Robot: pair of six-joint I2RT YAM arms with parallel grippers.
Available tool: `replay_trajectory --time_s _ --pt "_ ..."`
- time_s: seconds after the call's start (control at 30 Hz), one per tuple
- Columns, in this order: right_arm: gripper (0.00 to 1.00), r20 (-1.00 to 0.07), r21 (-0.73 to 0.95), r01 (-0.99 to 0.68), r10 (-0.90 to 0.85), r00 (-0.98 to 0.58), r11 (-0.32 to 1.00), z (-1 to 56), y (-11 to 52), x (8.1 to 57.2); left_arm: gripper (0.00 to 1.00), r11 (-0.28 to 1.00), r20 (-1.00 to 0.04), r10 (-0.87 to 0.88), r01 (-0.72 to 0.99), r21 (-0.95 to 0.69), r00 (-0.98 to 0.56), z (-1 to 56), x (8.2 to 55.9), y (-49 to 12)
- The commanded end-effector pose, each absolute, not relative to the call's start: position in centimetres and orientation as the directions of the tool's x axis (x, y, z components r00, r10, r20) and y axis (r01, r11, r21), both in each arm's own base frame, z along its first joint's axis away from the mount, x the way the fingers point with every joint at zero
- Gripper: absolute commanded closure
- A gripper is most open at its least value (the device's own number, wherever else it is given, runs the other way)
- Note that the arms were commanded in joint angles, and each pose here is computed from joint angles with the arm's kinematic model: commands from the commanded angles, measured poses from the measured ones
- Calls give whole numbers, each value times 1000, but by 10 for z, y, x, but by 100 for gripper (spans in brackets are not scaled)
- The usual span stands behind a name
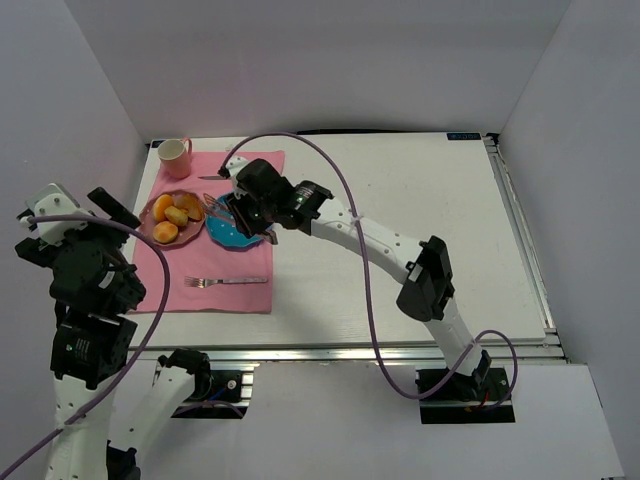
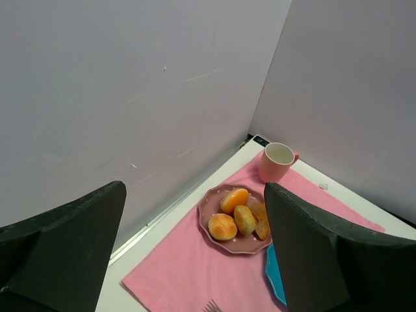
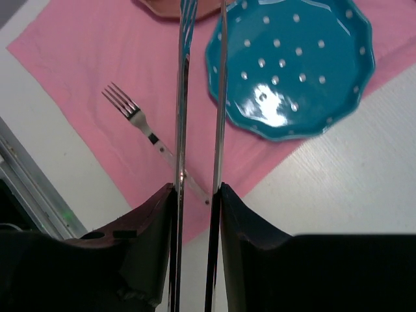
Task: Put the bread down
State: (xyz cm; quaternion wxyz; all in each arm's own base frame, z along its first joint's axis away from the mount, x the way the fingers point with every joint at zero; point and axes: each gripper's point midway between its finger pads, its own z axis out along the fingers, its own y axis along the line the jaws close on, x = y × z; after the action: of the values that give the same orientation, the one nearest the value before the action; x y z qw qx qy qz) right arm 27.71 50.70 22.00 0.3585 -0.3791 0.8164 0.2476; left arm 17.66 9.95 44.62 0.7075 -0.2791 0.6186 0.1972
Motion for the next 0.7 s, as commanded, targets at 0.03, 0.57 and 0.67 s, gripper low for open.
replay_trajectory --time_s 0.03,0.57,0.67 --pt "61 -884 136 -886 -350 -311 443 259 549 284 2 767 -987 -50 -627 -135 151 451 182 98" --pt "50 -953 114 -906 -213 -216 408 235 601 326 2 783 -995 -17 -617 -75 100 446 191 93" --pt "50 -959 118 -905 -189 -211 409 235 605 334 2 783 -996 -12 -619 -67 92 444 192 92"
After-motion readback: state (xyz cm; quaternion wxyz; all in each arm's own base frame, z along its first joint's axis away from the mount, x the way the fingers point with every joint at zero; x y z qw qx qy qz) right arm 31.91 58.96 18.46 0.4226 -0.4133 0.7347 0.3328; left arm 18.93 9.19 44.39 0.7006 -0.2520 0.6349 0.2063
